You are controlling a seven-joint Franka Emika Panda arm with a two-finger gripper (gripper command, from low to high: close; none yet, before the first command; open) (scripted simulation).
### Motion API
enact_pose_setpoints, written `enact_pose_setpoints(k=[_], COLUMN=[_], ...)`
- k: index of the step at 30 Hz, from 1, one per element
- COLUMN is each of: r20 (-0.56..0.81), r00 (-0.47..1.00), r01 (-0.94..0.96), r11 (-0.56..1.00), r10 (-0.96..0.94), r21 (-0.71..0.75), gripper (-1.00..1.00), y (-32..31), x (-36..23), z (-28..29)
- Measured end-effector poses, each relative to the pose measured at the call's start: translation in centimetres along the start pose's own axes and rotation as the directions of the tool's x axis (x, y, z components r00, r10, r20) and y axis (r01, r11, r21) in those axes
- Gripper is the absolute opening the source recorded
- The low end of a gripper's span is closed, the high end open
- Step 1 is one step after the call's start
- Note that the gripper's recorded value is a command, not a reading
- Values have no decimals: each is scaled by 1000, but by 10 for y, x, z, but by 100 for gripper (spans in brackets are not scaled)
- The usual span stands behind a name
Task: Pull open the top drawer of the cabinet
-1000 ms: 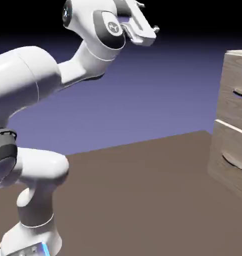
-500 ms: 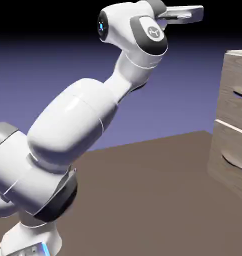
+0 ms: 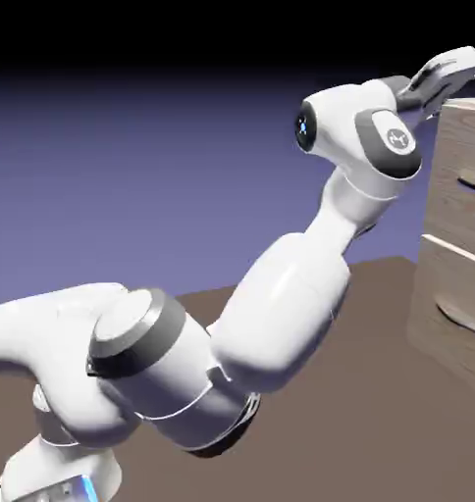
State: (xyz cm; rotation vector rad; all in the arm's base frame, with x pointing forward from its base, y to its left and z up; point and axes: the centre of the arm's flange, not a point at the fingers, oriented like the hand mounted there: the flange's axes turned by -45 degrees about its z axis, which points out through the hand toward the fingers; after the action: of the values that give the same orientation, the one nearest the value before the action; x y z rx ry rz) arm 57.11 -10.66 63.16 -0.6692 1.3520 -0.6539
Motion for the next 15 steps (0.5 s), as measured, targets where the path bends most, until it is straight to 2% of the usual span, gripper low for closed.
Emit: enact_pose_setpoints(k=[6, 12, 15], r20=[-49, -54, -54], r00=[941, 756, 756], r01=[332, 646, 646], r11=[943, 757, 757], r10=[-334, -652, -652], r21=[-32, -96, -97], gripper=[0, 0, 0], y=[81, 183, 183], x=[29, 48, 49], z=[57, 103, 110])
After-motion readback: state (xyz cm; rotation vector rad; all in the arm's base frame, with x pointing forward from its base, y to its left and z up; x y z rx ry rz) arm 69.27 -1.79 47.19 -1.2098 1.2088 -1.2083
